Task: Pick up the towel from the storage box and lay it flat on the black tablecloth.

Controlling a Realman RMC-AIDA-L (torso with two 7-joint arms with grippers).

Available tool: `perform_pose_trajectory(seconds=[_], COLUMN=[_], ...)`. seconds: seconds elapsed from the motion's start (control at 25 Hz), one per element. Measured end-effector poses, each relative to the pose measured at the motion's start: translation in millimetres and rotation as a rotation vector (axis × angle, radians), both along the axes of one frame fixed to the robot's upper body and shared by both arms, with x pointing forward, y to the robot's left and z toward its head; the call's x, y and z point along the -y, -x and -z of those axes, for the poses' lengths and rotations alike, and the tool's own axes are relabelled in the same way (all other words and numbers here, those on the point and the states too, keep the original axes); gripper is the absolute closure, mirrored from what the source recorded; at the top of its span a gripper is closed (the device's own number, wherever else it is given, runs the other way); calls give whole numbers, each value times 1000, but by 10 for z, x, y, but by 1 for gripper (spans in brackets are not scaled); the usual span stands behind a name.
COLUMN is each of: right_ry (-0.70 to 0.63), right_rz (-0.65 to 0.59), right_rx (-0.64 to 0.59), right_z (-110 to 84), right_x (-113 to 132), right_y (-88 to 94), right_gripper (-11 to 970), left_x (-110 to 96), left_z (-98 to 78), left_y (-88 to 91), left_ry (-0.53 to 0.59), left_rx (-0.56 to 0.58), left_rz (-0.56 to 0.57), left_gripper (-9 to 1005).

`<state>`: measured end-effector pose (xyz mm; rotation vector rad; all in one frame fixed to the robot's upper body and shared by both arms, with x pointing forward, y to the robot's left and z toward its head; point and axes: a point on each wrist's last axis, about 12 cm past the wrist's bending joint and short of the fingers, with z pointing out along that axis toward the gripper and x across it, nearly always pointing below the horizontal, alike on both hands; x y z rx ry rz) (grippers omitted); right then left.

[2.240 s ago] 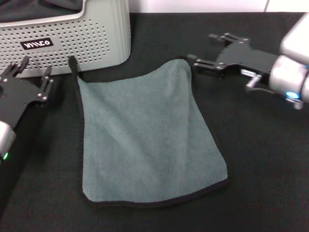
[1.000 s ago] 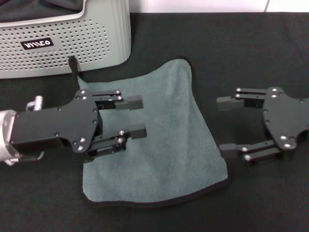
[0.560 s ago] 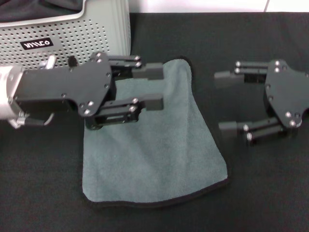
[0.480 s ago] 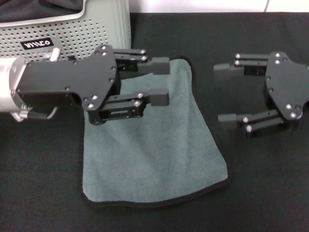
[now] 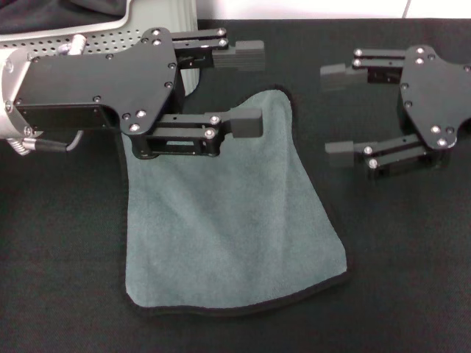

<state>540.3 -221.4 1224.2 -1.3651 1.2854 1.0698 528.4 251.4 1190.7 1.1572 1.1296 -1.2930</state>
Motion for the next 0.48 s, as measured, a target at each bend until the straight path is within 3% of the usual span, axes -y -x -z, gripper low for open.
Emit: perform_pose_trajectory(seconds=[0.08,0.28,0.48], right_ry=[-3,-4,-2], right_rz=[0,21,36], right_rx=[9,27,37], right_z=[-24,-63,-81], right_x=[-10,-24,-46], right_y=[-16,-81,-120], right_gripper=[90,90,90], left_x=[3,-26,-57], left_z=[-20,-45,-55], left_y=[8,5,-3], left_ry=[-2,11,19], left_rx=[18,44,47], left_rz=[2,-22,-43], left_gripper=[426,234,234])
